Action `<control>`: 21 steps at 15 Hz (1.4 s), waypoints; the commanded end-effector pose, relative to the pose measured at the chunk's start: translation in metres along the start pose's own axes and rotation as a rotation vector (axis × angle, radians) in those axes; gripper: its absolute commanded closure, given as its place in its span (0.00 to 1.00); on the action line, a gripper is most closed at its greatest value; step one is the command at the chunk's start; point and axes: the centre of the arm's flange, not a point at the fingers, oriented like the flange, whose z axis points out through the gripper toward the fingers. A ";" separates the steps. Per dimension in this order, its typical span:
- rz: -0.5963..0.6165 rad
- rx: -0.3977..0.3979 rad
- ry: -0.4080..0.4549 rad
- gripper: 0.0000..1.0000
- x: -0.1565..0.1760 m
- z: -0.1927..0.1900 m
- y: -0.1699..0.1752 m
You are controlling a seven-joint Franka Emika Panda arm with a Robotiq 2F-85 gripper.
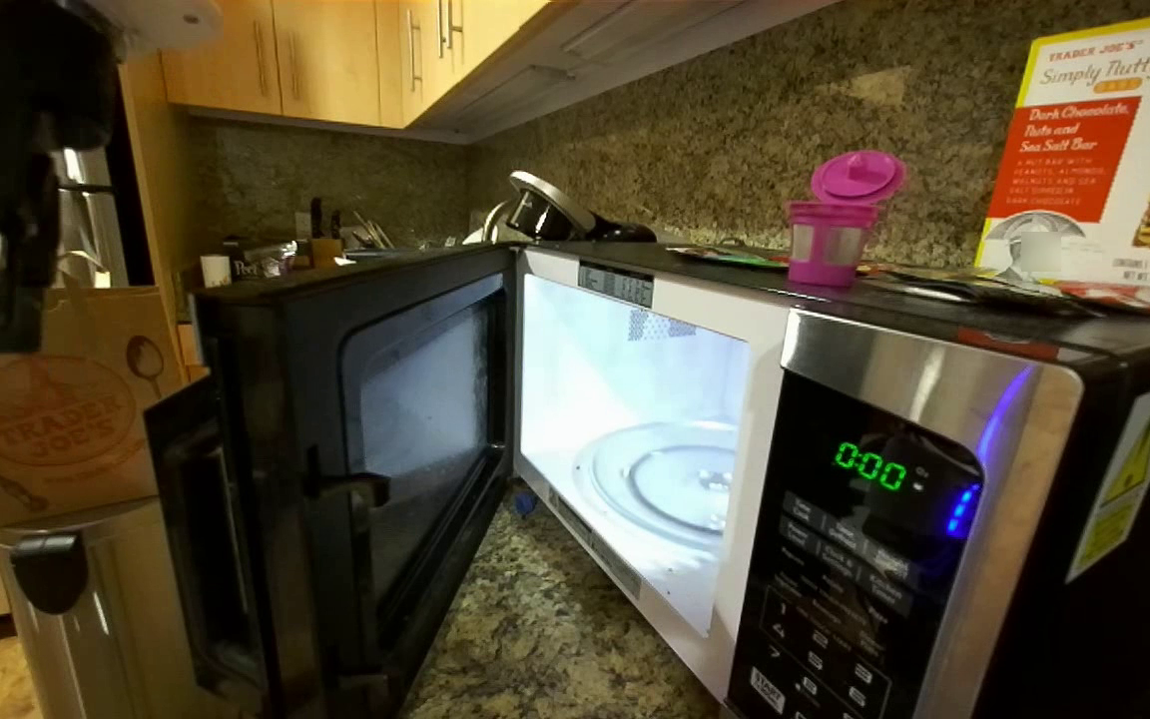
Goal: Put the cup atop the microwave on the counter
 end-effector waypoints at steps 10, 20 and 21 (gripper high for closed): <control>0.013 -0.292 0.326 0.00 0.007 -0.155 0.095; 0.000 -0.309 0.386 0.00 0.021 -0.181 0.130; -0.013 -0.320 0.433 0.00 0.025 -0.191 0.140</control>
